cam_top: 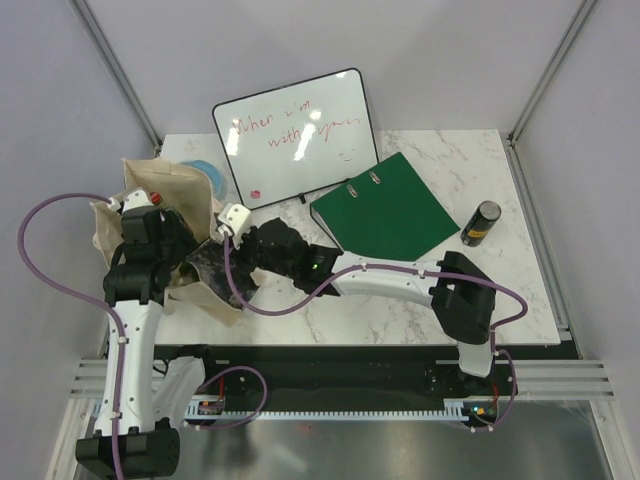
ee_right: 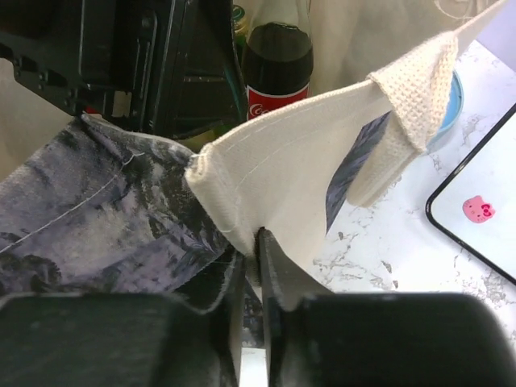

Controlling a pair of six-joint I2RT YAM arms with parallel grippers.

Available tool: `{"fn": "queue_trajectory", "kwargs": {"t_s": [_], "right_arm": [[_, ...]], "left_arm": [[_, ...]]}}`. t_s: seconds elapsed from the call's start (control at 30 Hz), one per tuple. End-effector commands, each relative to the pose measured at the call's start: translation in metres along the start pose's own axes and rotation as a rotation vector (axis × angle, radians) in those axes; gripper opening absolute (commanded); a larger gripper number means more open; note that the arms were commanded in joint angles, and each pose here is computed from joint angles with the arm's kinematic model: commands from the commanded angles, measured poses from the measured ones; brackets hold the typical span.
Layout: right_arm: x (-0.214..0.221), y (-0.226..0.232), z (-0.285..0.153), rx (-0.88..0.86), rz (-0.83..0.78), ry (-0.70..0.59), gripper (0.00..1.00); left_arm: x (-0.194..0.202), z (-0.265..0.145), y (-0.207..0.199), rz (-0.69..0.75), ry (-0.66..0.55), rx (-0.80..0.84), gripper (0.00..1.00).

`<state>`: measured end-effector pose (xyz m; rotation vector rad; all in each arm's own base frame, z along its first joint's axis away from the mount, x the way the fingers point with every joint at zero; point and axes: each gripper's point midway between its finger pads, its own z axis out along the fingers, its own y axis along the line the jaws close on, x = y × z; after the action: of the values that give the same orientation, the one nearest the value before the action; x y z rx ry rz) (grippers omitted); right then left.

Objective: Place the beverage into the canvas bag

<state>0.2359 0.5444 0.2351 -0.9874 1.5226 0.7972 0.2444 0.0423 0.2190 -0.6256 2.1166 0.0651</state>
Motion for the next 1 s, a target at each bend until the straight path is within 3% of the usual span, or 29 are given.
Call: {"fn": "queue_trajectory", "kwargs": {"t_s": [0.0,0.1,0.7,0.87,0.9,0.97], "right_arm": [[-0.028,0.02,0.0,-0.028,-0.008,-0.082,0.11],[-0.027,0.019,-0.001,-0.009,-0.009,-0.086,0.0],[-0.015,0.001,-0.006,0.097,0.049,-0.061,0.01],[-0.023,0.0,-0.018,0.107,0.095,-0.06,0.19],[-0.025,-0.001,-0.022,0.117,0.104,-0.058,0.3],[-0.037,-0.006,-0.036,0.142,0.146,-0.072,0.39]], "left_arm": [[-0.014,-0.01,-0.007,-0.007,-0.047,0.031,0.7],[-0.019,-0.013,-0.008,-0.01,-0.059,0.039,0.72],[-0.089,-0.043,-0.022,0.109,-0.207,0.074,0.74],[-0.113,-0.064,-0.036,0.14,-0.268,0.145,0.74],[-0.117,-0.067,-0.04,0.153,-0.277,0.166,0.74],[-0.122,-0.076,-0.054,0.162,-0.28,0.238,0.74]]}}
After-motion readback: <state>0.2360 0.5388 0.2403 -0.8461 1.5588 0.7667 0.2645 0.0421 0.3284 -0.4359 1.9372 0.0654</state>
